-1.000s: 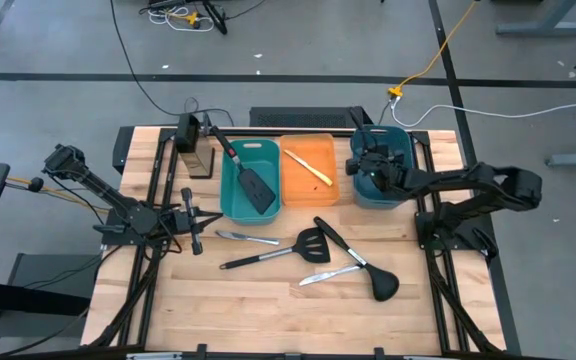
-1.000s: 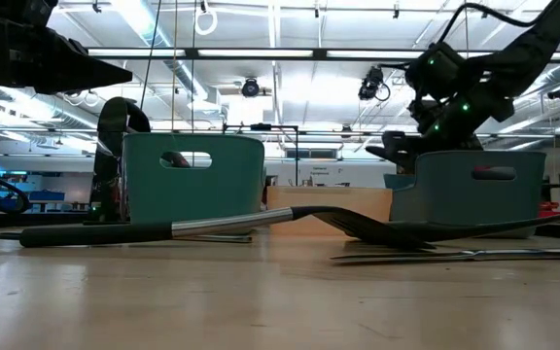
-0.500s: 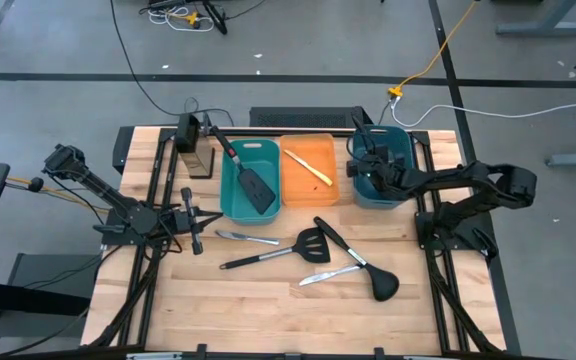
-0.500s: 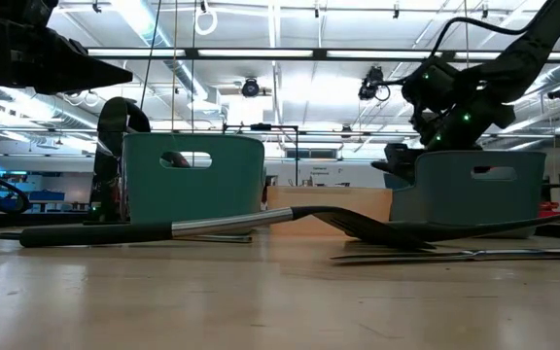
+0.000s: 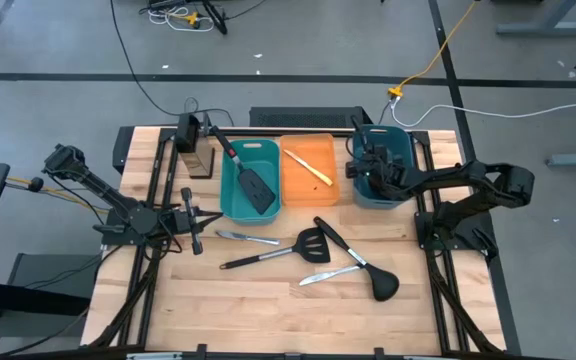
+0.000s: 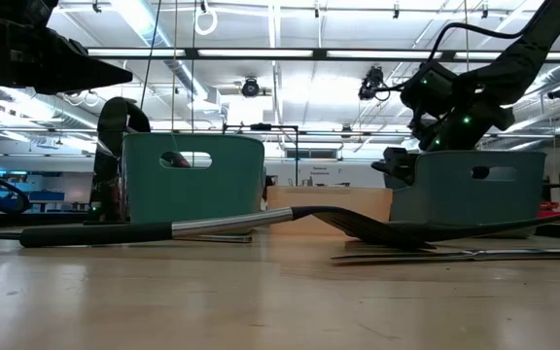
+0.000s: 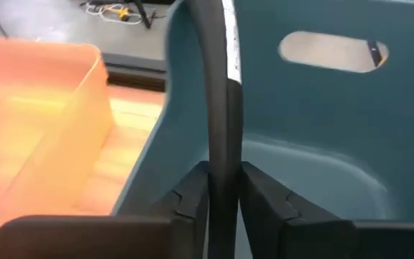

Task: Pick & Place Kitchen Items
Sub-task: Put the bottom black serving spoon into the green bin, then put the black spatula into the light green bin

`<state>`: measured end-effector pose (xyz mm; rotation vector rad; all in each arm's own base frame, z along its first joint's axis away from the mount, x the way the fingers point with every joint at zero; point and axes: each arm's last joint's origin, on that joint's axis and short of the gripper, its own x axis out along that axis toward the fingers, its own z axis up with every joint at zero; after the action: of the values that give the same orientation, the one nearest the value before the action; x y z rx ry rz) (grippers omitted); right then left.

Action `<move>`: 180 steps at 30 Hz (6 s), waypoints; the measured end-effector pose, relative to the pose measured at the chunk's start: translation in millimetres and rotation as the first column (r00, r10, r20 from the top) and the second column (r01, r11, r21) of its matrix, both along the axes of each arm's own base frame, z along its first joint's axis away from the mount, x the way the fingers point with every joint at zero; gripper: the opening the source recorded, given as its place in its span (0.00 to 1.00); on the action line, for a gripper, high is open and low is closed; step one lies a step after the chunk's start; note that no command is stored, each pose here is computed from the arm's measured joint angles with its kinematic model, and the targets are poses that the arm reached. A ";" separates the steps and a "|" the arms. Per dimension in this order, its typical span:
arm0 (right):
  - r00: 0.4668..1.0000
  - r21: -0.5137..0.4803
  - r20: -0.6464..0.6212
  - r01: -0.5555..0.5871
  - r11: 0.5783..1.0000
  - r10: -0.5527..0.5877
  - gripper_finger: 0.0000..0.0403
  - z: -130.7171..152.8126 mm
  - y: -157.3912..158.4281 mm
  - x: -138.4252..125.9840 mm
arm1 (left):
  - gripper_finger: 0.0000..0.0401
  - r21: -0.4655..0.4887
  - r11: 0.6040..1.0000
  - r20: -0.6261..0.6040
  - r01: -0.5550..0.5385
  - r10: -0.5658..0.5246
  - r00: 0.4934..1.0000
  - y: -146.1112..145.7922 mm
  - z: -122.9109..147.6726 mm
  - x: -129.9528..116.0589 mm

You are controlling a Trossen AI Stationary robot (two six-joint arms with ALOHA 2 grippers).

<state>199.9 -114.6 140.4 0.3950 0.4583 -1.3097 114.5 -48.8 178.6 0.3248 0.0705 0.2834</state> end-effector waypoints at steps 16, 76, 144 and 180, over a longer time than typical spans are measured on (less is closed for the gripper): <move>0.942 -0.206 0.157 -0.263 0.943 0.297 0.36 62.0 29.7 3.5 | 0.03 0.007 1.000 -0.002 0.000 0.000 1.000 0.0 0.0 0.0; 0.319 -0.637 0.223 -0.668 0.386 0.921 0.02 47.5 115.4 -96.8 | 0.02 -0.087 0.994 -0.011 0.065 -0.067 0.998 -1.9 -3.7 0.4; 0.284 -0.454 0.282 -0.802 0.388 0.917 0.02 27.9 118.0 -91.1 | 0.21 -0.339 0.897 -0.832 -0.282 -0.146 0.535 -61.0 -52.5 170.1; 0.286 -0.424 0.319 -0.810 0.406 0.903 0.02 25.8 118.4 -89.5 | 0.21 -0.306 0.928 -0.392 0.213 -0.326 0.860 -45.4 74.4 53.2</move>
<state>110.3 3.8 166.2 0.2415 0.0292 -0.0920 167.7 -94.2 252.9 0.1346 0.4991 -0.0885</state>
